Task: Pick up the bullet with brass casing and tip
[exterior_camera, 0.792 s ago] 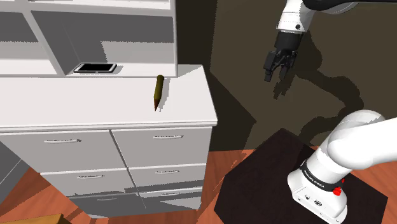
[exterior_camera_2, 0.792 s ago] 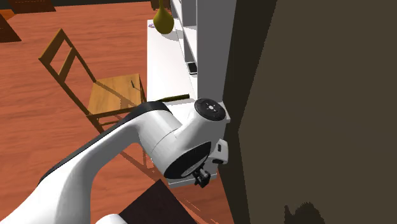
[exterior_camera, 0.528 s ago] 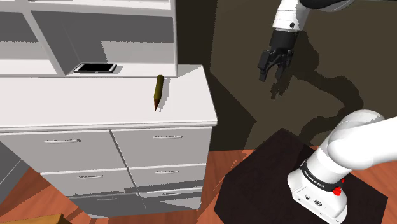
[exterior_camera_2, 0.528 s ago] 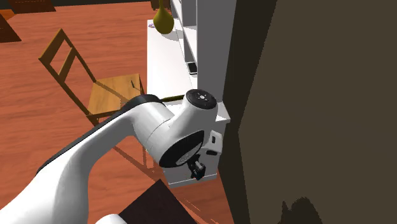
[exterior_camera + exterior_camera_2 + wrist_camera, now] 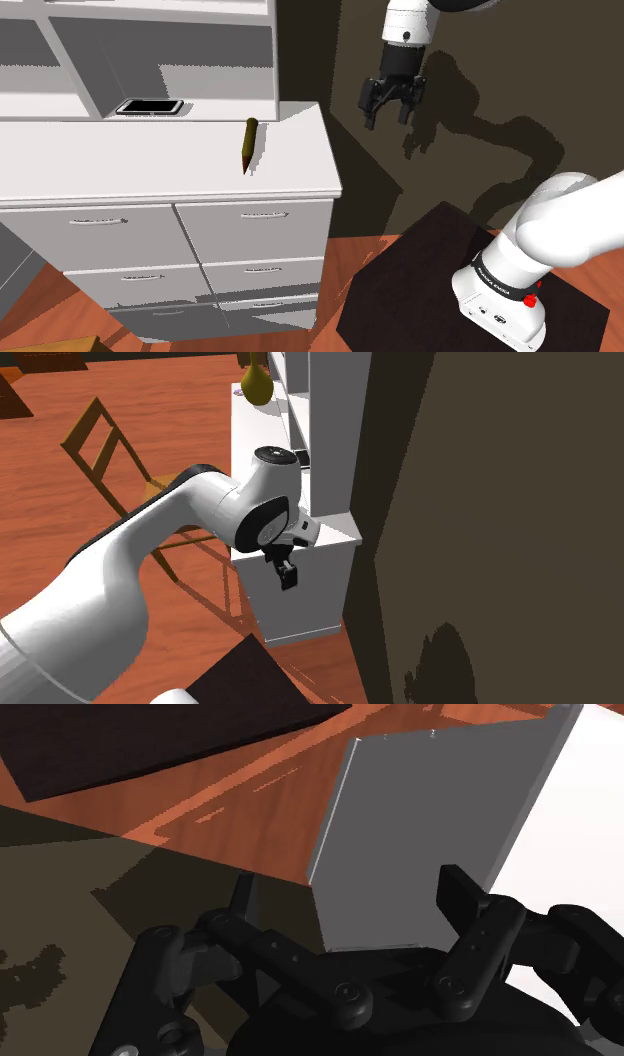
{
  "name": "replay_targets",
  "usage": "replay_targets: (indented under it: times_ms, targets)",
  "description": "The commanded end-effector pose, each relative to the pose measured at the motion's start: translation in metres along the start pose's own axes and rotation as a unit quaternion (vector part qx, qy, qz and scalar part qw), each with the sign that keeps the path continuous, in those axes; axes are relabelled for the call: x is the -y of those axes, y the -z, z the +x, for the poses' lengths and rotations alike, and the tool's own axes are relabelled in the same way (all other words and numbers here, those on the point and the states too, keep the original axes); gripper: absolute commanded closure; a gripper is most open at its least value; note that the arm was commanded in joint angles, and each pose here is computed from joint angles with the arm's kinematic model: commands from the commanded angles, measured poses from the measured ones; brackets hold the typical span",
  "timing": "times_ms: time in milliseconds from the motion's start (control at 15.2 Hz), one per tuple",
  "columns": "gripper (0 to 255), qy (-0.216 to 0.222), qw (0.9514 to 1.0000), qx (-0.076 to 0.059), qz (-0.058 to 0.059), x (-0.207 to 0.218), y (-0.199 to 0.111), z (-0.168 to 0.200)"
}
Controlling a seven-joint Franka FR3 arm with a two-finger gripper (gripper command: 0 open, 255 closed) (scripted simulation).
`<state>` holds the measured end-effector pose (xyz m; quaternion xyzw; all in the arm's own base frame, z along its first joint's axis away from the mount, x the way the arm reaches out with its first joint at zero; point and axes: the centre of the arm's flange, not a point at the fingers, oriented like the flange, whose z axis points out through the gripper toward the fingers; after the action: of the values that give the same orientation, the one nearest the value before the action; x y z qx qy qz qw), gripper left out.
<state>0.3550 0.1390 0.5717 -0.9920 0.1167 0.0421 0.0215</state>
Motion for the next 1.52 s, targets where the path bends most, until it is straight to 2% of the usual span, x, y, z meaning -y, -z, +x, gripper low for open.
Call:
replay_targets:
  times_ms: [0,660,1452]
  targets:
    - [0,-0.016,0.9998,-0.004,-0.007,0.027,0.0,0.005]
    - [0,-0.088,0.9947,-0.026,-0.046,0.166,0.0,0.037]
    - [0,-0.17,0.9801,-0.051,-0.09,0.318,-0.011,0.098]
